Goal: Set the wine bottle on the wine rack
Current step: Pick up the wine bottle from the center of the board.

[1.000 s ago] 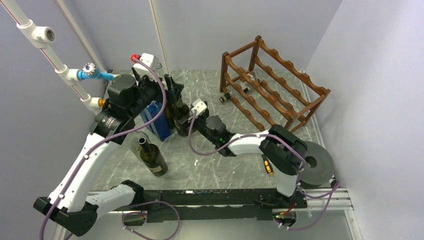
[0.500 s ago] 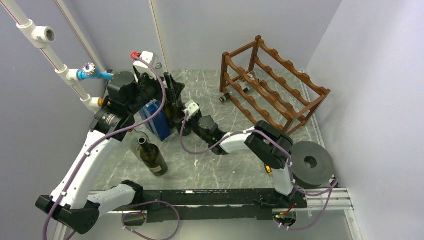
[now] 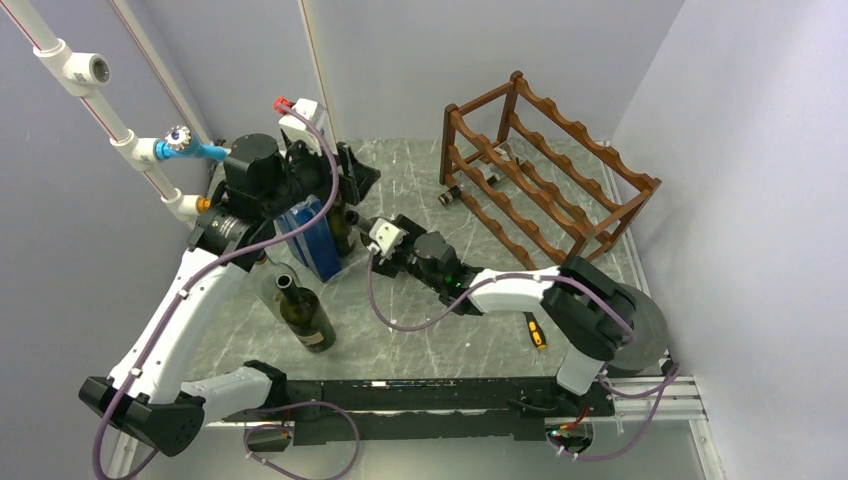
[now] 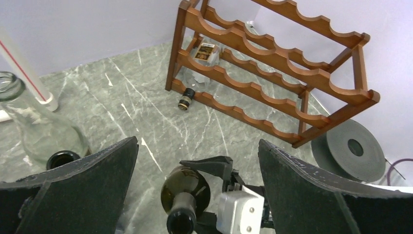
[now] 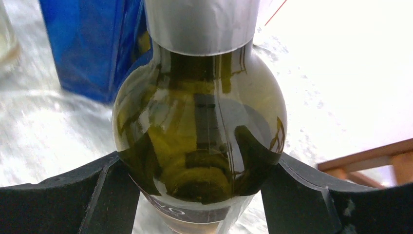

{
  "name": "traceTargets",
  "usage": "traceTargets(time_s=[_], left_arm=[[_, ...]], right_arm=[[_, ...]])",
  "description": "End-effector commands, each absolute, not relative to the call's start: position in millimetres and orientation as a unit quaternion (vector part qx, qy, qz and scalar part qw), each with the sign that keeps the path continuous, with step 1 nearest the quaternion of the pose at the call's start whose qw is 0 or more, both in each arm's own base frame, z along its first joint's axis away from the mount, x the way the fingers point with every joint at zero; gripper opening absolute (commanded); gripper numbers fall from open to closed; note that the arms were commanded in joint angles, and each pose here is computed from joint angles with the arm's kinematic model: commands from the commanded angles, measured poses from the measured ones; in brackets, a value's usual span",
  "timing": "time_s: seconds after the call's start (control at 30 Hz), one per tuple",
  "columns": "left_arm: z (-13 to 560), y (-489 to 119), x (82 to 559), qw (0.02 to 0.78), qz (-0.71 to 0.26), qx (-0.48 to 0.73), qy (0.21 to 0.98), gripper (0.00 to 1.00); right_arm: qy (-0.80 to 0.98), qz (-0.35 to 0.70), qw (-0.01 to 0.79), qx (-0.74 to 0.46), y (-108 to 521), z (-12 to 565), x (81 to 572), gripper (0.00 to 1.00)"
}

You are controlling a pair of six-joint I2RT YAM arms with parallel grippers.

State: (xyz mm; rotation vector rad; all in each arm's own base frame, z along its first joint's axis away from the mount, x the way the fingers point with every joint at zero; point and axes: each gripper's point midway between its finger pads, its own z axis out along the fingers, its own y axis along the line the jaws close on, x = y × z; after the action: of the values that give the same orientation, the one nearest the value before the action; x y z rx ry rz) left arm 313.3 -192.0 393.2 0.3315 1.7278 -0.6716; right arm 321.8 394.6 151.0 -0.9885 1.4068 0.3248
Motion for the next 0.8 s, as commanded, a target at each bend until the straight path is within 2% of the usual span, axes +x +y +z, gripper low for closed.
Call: traceTargets(time_s=[0.0, 0.2, 0.4, 0.77], left_arm=[[412.7, -204.9, 308.9, 0.582, -0.328, 0.155, 0.728, 0.99], [410.4, -220.3, 297.3, 0.555, -0.343, 0.171, 0.738, 0.99], [378.5, -205.8, 256.9, 0.489, -0.339, 0.145, 0.791, 0.97], [336.6, -228.9, 198.0, 0.292, -0.411, 0.225, 0.834, 0.85]], right_arm=[[0.526, 0.056, 0.676, -0.513, 372.7, 207.8, 315.5, 0.0], [0.496, 0.013, 0.659, -0.566, 346.2, 223.0, 300.6, 0.0], [0.479, -0.015, 0.659, -0.579, 323.6, 240.5, 289.8, 0.0], [0.448, -0.037, 0.683, -0.576, 304.9, 282.0, 278.4, 0.0]])
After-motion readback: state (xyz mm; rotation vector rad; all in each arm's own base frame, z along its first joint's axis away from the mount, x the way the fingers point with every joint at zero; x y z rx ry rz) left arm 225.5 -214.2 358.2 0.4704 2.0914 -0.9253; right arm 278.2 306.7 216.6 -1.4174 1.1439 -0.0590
